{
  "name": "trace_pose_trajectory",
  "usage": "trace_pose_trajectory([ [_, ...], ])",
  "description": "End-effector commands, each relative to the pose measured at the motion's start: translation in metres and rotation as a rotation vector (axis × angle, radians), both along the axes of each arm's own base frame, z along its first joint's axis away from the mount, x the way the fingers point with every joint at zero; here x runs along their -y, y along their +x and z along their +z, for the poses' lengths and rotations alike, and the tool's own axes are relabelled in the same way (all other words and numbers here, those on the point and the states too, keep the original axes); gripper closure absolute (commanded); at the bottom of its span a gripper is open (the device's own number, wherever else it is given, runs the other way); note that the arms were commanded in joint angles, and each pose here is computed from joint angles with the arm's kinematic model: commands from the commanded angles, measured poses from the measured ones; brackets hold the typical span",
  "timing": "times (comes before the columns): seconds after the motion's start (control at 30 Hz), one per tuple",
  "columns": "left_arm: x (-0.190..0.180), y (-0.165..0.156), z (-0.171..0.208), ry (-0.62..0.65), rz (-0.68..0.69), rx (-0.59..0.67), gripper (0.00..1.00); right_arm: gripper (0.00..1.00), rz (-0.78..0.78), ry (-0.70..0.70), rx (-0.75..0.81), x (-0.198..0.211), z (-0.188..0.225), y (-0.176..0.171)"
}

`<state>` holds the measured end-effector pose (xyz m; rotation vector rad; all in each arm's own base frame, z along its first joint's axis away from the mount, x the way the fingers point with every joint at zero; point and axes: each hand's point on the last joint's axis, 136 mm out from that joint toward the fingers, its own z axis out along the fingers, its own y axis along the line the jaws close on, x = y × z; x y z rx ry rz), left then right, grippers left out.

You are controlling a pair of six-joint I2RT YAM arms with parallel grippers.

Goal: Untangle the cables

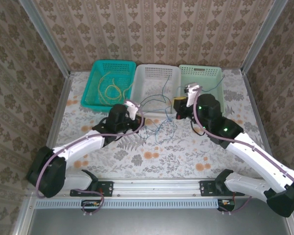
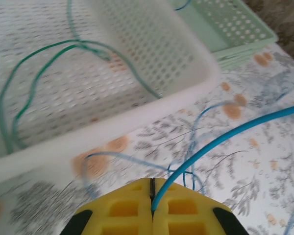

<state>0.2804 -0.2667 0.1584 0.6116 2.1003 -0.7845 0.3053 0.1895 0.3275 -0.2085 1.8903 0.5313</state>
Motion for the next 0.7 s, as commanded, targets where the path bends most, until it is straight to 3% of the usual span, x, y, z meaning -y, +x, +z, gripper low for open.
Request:
trace_pose_trajectory([
  [0.0,-0.041,0.001,-0.011,0.027,0.111,-0.043,1.0,1.0,-0.157,-0.115,0.043,0.055,0.021,-0.002],
  [0.27,-0.101,0.005,-0.011,0.061,0.259,-0.058,1.0,1.0,-0.377,-0.191,0.045,0.131,0.025,-0.012],
  [0.47,-0.11,0.004,-0.009,0.067,0.276,-0.058,1.0,1.0,-0.531,-0.151,0.087,0.179,0.051,-0.024],
  [0.67,-0.109,0.001,-0.011,0.061,0.264,-0.064,1.0,1.0,-0.549,-0.1,0.12,0.189,0.076,-0.031],
])
